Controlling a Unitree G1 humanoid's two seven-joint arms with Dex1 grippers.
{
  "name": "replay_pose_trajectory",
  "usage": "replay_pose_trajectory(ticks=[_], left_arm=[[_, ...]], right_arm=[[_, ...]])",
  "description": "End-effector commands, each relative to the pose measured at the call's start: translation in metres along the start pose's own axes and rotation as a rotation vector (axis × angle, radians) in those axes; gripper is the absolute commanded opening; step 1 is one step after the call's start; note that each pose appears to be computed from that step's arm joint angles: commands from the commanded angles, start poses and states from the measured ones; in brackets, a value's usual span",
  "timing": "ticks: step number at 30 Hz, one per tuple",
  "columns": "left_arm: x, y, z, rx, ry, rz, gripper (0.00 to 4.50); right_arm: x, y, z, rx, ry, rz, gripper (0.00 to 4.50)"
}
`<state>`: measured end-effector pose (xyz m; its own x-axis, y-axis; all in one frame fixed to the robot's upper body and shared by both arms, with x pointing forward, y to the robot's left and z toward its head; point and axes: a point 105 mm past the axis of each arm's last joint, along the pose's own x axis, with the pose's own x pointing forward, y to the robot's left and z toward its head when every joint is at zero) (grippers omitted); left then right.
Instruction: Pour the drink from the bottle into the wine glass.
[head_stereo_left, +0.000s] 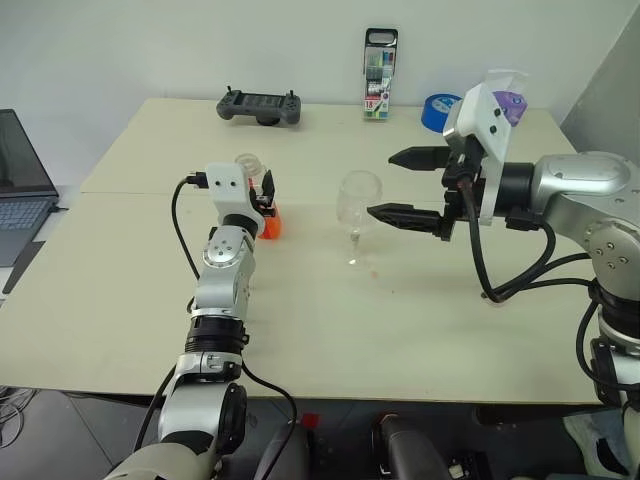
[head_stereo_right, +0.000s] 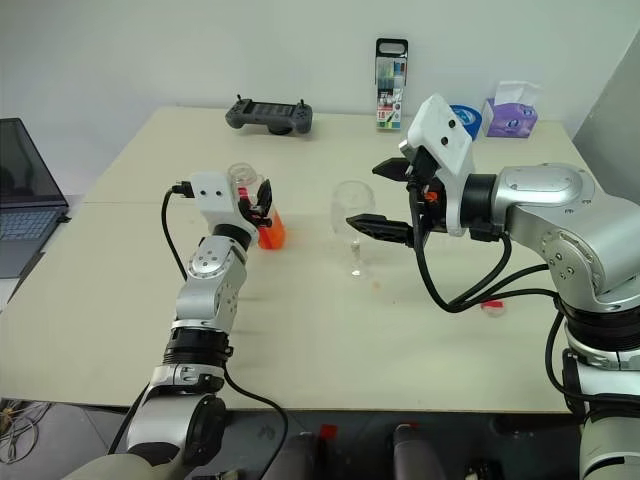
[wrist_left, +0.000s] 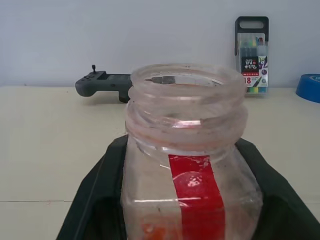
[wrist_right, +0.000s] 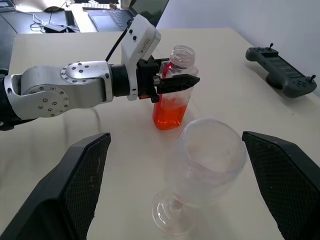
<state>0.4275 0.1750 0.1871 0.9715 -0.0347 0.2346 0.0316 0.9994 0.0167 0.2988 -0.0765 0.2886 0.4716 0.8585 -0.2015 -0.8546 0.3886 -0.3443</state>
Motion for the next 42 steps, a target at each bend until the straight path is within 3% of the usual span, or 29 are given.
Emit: replay_pose_trajectory(ticks=[1, 4, 8, 10, 12, 17, 22, 27, 33, 42], left_arm=[[0.005, -0.005, 0.016, 0.007, -0.054, -0.011, 2.16], [0.009, -0.009, 0.023, -0.006, -0.075, -0.055, 2.16], [0.014, -0.029, 0.052, 0.033, -0.159, -0.260, 2.16], [0.014, -0.033, 0.066, 0.177, -0.199, -0.351, 2.16], [0.016, -0.026, 0.075, 0.218, -0.215, -0.368, 2.16], [0.005, -0.042, 0.091, 0.596, -0.307, -0.608, 2.15], [0.003, -0.064, 0.096, 0.801, -0.406, -0.704, 2.13], [0.012, -0.082, 0.108, 0.860, -0.490, -0.697, 2.12], [0.017, -0.091, 0.112, 0.917, -0.531, -0.720, 2.11], [0.018, -0.100, 0.116, 0.978, -0.574, -0.759, 2.10]], right_arm=[[-0.008, -0.002, 0.012, -0.040, -0.035, -0.035, 4.50], [-0.009, -0.001, 0.012, -0.028, -0.039, -0.050, 4.50], [-0.022, 0.004, 0.000, 0.025, -0.033, -0.102, 4.50], [-0.032, 0.008, -0.012, 0.029, -0.019, -0.147, 4.50], [-0.037, 0.016, -0.019, 0.021, -0.015, -0.166, 4.50], [-0.042, 0.027, -0.020, 0.081, -0.181, -0.331, 4.50], [-0.041, 0.032, -0.031, 0.130, -0.285, -0.483, 4.50], [-0.042, 0.043, -0.054, 0.143, -0.277, -0.523, 4.50], [-0.081, 0.042, -0.079, 0.112, -0.254, -0.729, 4.50], [-0.089, 0.070, -0.080, 0.084, -0.193, -0.673, 4.50]])
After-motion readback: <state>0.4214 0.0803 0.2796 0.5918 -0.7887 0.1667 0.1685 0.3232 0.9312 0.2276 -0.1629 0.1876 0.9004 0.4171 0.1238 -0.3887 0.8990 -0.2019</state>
